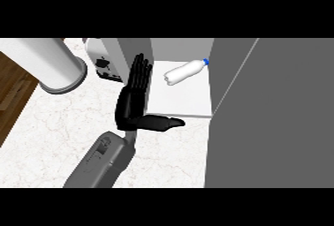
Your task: Pick up the bottled water, place it into the cabinet and close the cabinet
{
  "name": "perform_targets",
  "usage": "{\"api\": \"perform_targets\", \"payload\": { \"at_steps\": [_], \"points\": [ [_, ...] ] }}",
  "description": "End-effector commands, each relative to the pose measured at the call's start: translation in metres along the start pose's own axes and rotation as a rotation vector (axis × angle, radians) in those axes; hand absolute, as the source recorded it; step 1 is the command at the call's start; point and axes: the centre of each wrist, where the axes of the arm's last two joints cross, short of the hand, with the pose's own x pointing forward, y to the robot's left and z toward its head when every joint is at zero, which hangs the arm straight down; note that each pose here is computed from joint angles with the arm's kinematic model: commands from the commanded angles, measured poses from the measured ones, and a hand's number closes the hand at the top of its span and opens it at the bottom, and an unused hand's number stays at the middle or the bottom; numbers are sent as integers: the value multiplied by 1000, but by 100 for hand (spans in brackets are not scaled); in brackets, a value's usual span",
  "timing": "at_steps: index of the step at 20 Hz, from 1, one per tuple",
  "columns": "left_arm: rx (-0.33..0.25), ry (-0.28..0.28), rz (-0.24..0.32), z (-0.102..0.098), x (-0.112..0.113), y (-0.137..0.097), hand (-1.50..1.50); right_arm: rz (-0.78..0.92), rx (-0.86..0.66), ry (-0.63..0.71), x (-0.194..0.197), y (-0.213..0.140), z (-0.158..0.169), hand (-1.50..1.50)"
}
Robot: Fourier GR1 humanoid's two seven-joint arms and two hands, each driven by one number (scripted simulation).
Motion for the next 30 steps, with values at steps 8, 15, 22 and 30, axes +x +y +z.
{"api": "perform_targets", "payload": {
  "at_steps": [8, 15, 22, 30],
  "points": [
    [-35, 7, 84, 108, 96, 10, -150, 111, 186, 51, 11, 4, 4, 150],
    [38, -46, 54, 159, 124, 33, -150, 157, 453, 122, 20, 25, 3, 150],
    [106, -76, 21, 183, 163, 56, -150, 164, 574, 91, 27, 65, 3, 150],
    [107, -64, 62, 208, 177, 81, -150, 186, 619, 79, 33, 84, -11, 150]
  ]
}}
